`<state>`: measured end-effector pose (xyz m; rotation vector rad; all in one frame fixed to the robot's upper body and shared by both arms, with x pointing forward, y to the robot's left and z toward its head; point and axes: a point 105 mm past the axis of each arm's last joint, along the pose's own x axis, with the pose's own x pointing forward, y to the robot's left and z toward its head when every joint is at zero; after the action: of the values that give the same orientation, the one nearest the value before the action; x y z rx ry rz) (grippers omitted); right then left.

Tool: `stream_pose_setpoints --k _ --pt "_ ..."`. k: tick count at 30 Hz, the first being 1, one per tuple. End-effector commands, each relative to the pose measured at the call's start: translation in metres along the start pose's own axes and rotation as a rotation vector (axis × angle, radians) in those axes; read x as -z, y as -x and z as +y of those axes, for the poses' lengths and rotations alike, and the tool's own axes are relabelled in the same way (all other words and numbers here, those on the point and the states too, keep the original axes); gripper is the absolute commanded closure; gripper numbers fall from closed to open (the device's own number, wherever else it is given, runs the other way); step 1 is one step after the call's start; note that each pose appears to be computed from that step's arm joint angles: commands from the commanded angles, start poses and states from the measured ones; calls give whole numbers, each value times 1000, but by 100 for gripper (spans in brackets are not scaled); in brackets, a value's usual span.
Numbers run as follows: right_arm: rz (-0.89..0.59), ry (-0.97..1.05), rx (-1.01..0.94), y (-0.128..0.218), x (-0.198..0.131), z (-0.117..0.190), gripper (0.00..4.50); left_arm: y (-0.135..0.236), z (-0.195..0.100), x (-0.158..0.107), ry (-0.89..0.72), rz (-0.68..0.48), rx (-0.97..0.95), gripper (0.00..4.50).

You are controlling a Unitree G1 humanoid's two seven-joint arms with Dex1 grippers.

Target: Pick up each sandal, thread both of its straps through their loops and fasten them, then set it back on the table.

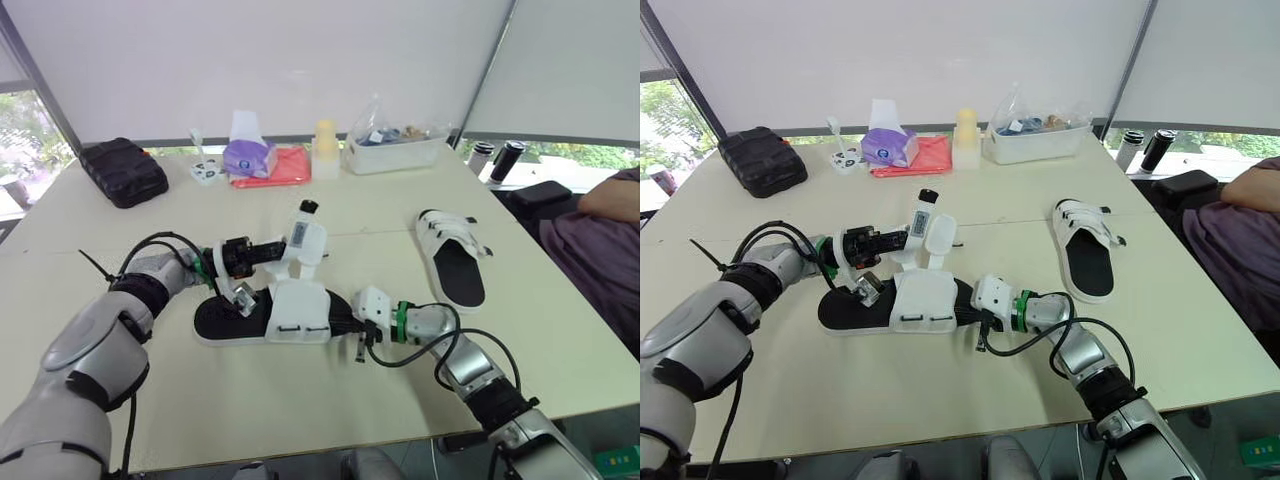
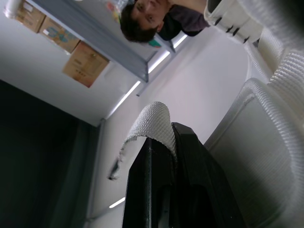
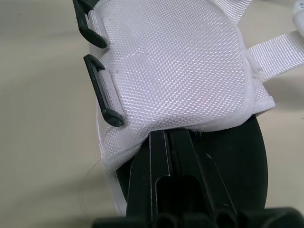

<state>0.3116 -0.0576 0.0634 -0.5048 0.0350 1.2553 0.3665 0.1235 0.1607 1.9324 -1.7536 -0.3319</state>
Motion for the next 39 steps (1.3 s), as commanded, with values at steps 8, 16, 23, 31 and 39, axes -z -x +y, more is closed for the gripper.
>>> stream_pose_setpoints --k 8,16,23,31,39 --pt "313 -180 -52 16 86 31 450 3 31 60 137 245 -152 445" --pt "309 -185 -51 12 86 32 450 10 5 37 460 255 74 168" --pt "307 -183 -48 13 87 30 450 15 -1 33 526 295 128 18" --pt "309 -182 -42 13 88 29 450 23 12 23 723 316 115 18" --pt "301 -186 -40 8 88 29 450 2 53 -8 795 153 35 18"
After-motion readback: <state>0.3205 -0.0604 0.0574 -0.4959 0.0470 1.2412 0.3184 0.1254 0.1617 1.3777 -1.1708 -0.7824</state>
